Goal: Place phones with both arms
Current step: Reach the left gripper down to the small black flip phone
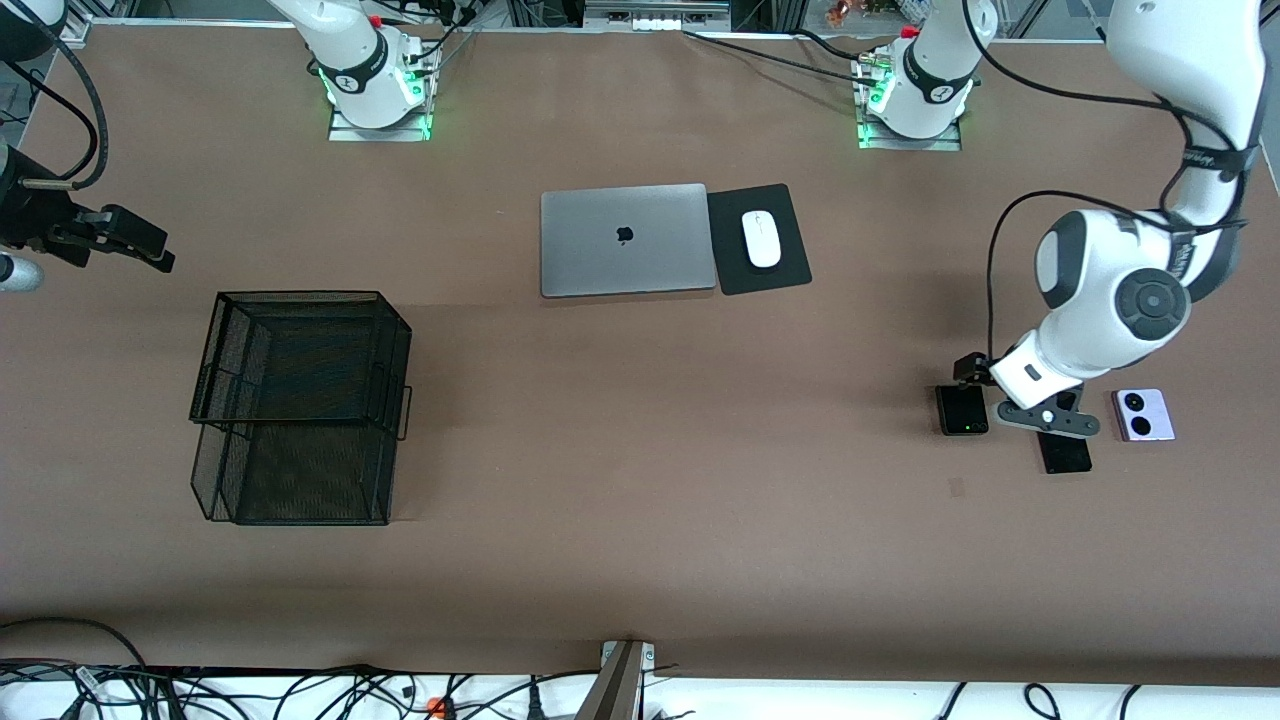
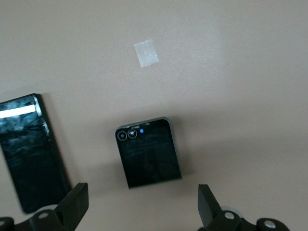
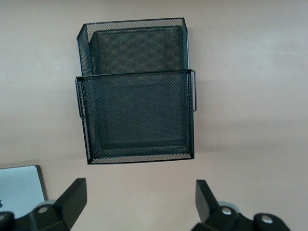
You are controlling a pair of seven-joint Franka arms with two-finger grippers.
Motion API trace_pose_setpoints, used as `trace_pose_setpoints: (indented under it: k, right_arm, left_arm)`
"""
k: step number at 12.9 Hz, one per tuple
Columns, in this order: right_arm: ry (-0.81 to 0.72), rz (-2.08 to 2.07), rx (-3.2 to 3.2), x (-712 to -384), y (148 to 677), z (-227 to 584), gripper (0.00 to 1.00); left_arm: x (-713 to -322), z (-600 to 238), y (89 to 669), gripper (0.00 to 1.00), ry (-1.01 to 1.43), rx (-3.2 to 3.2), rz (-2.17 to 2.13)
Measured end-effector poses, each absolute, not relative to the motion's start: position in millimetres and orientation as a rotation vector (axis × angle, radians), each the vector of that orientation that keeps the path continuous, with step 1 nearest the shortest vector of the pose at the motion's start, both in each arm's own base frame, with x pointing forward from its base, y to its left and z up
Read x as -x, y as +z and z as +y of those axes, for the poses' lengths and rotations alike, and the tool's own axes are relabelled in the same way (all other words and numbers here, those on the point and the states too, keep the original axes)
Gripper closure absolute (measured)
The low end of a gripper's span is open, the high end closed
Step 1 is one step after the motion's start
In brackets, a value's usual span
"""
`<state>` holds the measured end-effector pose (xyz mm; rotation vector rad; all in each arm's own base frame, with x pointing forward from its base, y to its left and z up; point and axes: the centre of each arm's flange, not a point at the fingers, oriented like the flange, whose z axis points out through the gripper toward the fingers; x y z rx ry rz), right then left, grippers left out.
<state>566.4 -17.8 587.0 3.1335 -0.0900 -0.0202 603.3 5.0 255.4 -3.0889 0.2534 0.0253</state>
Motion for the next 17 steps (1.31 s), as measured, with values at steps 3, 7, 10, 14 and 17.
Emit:
trace_pose_setpoints:
  k: [3, 7, 10, 14, 17]
  right_arm:
    - [-0.020, -0.090, -3.134, -566.4, 587.0, -17.8, 0.00]
    - [-0.020, -0.090, -3.133, -566.4, 587.0, -17.8, 0.00]
    - [-0.020, -0.090, -3.133, -566.4, 587.0, -17.8, 0.00]
    - [-0.020, -0.090, -3.133, -566.4, 587.0, -17.8, 0.00]
    - [-0.020, -0.090, -3.133, -566.4, 587.0, -17.9, 0.00]
  left_arm:
    - [-600.8, 15.0, 219.1, 0.00, 0.044, 3.100, 0.181]
    - [-602.9, 8.6, 197.0, 0.00, -0.003, 3.108, 0.133]
    - [-601.3, 11.9, 168.9, 0.00, -0.022, 3.115, 0.087]
    - [-600.1, 13.0, 161.9, 0.02, -0.016, 3.116, 0.071]
    - [-602.4, 12.1, 166.0, 0.19, -0.028, 3.117, 0.049]
